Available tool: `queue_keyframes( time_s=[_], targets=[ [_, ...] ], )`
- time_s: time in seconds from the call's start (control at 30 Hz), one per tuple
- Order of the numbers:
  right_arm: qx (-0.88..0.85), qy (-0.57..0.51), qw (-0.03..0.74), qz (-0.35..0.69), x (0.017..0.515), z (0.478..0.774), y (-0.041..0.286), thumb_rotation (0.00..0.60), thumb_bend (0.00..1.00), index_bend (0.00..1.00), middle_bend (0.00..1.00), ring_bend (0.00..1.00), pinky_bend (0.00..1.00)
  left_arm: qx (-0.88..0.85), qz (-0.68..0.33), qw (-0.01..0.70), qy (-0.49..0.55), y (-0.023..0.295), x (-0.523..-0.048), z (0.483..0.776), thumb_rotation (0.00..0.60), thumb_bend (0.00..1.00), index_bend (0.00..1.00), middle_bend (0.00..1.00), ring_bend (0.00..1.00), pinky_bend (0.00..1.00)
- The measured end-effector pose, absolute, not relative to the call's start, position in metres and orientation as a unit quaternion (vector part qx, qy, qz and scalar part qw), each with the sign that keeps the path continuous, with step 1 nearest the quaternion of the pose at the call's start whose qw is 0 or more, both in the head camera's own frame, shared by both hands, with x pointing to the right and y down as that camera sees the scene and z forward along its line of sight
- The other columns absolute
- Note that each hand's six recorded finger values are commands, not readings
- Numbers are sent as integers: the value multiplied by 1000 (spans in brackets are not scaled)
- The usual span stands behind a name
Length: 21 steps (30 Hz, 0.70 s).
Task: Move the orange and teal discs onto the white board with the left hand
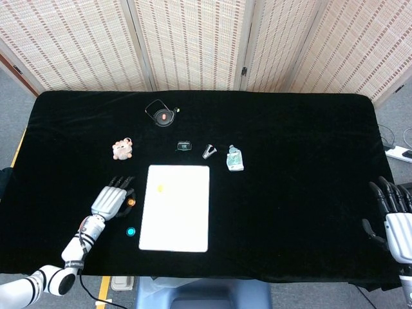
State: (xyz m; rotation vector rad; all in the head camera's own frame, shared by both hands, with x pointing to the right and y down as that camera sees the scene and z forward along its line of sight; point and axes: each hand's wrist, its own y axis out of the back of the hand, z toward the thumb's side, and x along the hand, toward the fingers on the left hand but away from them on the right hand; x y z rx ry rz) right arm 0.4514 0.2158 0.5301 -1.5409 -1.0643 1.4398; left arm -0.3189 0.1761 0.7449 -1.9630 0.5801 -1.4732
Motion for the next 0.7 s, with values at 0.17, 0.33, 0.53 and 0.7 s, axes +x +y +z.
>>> queue_keyframes(
  time_s=[0.17,0.33,0.53,0.7],
  targets=[
    [-601,-419,381,564,452,528,216,600,423,0,0,0,0,-744,-554,300,223,174,-318,746,600,455,518,83,0,0],
    [-603,-418,381,563,451,529,217,600,423,0,0,0,0,-750,-537,309,233,167,-310,739,600,456,517,84,0,0],
    [-602,-419,381,563,453,528,217,600,423,0,0,0,0,-761,-513,318,239,152,-291,727,600,456,517,83,0,0],
    [-600,-420,381,563,455,527,216,600,423,0,0,0,0,-774,-488,329,233,137,-261,718,600,456,516,83,0,0]
  ],
)
